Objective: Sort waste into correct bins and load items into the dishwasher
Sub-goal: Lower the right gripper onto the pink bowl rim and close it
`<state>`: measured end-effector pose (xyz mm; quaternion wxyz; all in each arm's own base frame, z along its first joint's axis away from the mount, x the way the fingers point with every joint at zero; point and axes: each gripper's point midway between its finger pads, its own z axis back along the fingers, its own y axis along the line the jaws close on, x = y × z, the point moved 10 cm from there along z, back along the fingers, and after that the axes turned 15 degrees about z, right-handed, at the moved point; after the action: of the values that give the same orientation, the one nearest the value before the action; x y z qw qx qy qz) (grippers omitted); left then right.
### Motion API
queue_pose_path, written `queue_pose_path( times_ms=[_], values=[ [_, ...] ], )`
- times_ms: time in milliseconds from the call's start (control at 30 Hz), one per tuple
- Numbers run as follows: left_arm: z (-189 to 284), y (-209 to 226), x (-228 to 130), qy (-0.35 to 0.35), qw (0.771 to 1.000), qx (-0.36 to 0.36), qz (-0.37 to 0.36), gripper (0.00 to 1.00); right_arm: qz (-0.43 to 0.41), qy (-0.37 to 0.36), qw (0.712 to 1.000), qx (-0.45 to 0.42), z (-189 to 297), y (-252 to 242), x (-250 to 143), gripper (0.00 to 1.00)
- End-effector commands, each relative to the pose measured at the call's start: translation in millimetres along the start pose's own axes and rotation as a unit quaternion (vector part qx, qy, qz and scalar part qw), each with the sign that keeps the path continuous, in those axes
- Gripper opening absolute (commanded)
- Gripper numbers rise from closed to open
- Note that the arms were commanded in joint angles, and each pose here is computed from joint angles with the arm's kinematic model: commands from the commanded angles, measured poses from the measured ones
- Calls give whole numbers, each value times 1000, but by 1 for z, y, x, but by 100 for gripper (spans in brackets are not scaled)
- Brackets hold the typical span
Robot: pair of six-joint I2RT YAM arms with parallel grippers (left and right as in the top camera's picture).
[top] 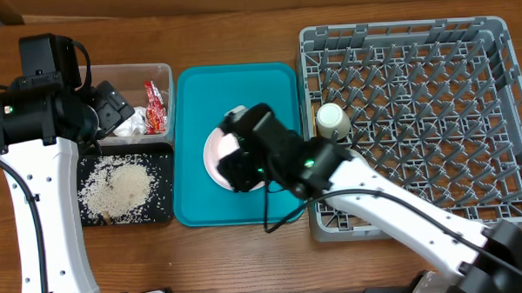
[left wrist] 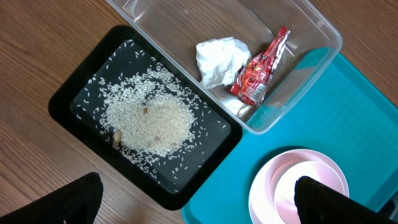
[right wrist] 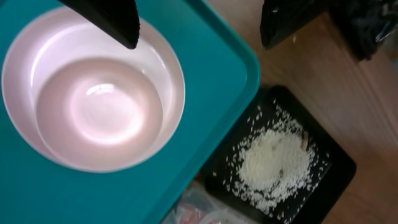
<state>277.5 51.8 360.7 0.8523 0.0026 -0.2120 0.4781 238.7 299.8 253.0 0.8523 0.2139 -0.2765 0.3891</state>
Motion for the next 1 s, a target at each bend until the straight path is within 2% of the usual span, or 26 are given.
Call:
queue_pose_path(
  times_ms=[0, 233, 633, 967],
  values=[
    [0, -1, 0, -1, 1000, 0, -7, 100, 38, 0, 999, -34, -29, -2, -1, 64],
    [0, -1, 0, -1, 1000, 0, -7, 100, 89, -5, 995, -44, -85, -11, -4, 62],
    [0, -1, 0, -1, 1000, 0, -7, 100, 86, 45, 993, -62, -135, -22, -32, 61],
    [0, -1, 0, -1, 1000, 0, -7, 100, 86, 82, 986, -115, -134, -32, -42, 43]
  ],
)
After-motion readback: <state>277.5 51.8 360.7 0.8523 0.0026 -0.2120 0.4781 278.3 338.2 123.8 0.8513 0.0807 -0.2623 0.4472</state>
